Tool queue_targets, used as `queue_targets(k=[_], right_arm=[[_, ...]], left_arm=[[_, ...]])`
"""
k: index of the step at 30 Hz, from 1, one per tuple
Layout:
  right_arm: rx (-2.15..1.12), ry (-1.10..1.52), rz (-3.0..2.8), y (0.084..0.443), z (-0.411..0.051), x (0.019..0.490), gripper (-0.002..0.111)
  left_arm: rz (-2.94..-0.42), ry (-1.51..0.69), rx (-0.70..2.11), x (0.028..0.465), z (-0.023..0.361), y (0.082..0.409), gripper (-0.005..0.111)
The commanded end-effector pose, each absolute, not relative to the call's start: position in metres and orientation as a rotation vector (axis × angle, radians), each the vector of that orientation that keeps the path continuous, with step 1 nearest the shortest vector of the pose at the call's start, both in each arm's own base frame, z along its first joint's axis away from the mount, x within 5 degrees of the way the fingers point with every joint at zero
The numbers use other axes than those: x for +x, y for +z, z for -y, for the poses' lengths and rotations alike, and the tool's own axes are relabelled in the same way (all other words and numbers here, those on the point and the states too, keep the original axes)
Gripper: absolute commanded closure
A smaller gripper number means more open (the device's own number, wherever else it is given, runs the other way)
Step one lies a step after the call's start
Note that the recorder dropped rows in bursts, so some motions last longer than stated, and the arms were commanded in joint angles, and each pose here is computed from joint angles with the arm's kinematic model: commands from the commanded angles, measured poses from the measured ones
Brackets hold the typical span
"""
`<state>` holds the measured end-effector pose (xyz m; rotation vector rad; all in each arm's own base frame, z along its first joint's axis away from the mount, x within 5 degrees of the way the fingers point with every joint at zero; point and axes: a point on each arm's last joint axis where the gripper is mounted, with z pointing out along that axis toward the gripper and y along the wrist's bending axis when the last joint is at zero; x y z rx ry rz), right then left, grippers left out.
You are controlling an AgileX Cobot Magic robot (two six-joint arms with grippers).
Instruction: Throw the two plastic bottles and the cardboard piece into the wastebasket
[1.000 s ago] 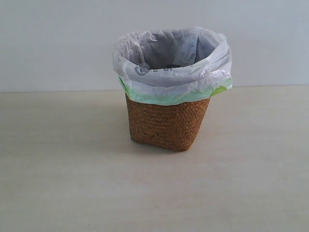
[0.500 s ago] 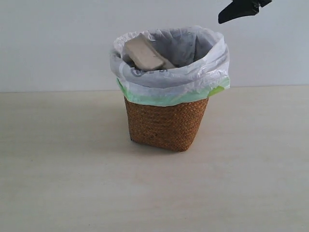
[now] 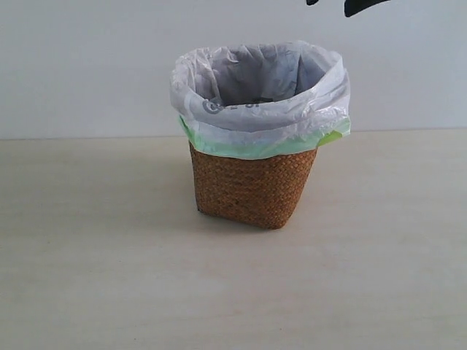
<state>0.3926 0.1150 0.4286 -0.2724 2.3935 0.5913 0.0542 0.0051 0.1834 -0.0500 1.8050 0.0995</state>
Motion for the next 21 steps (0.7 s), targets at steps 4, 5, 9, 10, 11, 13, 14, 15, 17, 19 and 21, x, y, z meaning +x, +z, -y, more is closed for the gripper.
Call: queue_targets(k=[4, 5, 9, 10, 11, 13, 14, 15, 17, 19, 21], right_arm=[[-0.319, 0.570, -2.337, 0.447, -0.116, 0.378, 0.108], [-0.326, 0.572, -2.328, 0.450, -0.116, 0.376, 0.108], [-0.340, 0.565, -2.300, 0.459, -0.114, 0.368, 0.108], [-0.346, 0.563, -2.288, 0.463, -0.113, 0.364, 0.108], [-0.347, 0.562, -2.278, 0.467, -0.113, 0.361, 0.108], [-0.351, 0.561, -2.262, 0.473, -0.111, 0.354, 0.108], [-0.353, 0.562, -2.260, 0.475, -0.111, 0.350, 0.108], [-0.364, 0.556, -2.261, 0.475, -0.110, 0.345, 0.108], [-0.392, 0.544, -2.285, 0.470, -0.108, 0.337, 0.108], [-0.434, 0.527, -2.306, 0.464, -0.105, 0.325, 0.108], [-0.462, 0.516, -2.323, 0.460, -0.102, 0.310, 0.108]], left_arm=[[-1.791, 0.097, -0.061, 0.054, -0.005, 0.185, -0.001], [-1.791, 0.097, -0.061, 0.054, -0.005, 0.185, -0.001], [-1.791, 0.097, -0.061, 0.054, -0.005, 0.185, -0.001], [-1.791, 0.097, -0.061, 0.054, -0.005, 0.185, -0.001], [-1.791, 0.097, -0.061, 0.054, -0.005, 0.185, -0.001], [-1.791, 0.097, -0.061, 0.054, -0.005, 0.185, -0.001], [-1.791, 0.097, -0.061, 0.054, -0.005, 0.185, -0.001], [-1.791, 0.097, -0.061, 0.054, -0.005, 0.185, -0.001], [-1.791, 0.097, -0.061, 0.054, -0.005, 0.185, -0.001], [-1.791, 0.097, -0.061, 0.054, -0.005, 0.185, -0.001], [-1.791, 0.097, -0.061, 0.054, -0.005, 0.185, -0.001]])
